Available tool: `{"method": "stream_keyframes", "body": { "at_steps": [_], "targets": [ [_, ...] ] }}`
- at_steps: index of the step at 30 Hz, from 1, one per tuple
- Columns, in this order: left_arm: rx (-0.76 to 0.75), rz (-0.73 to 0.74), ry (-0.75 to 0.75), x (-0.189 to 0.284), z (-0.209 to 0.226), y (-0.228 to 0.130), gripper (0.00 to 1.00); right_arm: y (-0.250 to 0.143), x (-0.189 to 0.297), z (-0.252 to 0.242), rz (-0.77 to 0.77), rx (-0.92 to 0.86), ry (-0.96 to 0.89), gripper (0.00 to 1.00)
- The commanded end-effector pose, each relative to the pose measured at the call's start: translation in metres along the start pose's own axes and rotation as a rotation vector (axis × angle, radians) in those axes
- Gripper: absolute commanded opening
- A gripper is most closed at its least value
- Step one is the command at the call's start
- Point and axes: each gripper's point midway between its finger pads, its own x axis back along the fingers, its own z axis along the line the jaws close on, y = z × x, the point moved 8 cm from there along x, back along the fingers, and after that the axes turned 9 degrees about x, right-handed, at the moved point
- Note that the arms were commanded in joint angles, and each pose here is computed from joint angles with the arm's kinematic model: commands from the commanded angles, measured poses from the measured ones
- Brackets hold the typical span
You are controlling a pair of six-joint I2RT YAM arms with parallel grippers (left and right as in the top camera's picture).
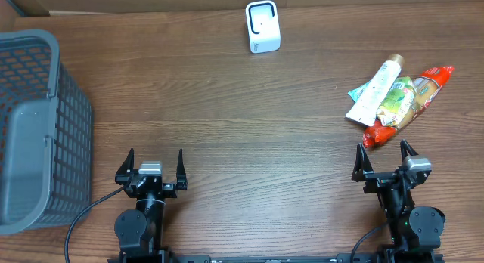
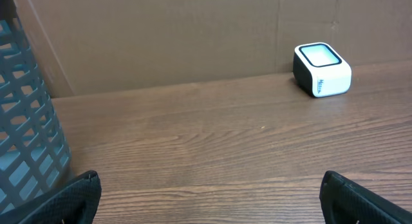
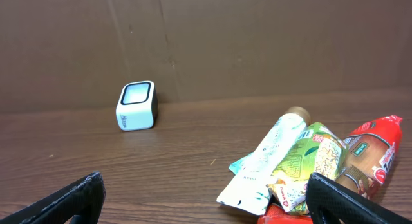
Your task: Scan the item barcode
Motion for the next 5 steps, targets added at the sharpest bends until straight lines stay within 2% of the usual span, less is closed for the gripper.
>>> {"method": "stream_keyframes", "body": {
  "at_steps": [1, 5],
  "targets": [
    [-0.02, -0.007, 0.004, 0.0003, -0.0005, -0.0006, 1.0, -0.0019, 0.0, 0.0002, -0.005, 0.001, -0.002, 1.0],
    [-0.02, -0.007, 0.004, 0.0003, -0.0005, -0.0006, 1.0, -0.0019, 0.0, 0.0002, -0.005, 0.001, -0.002, 1.0]
  ]
}}
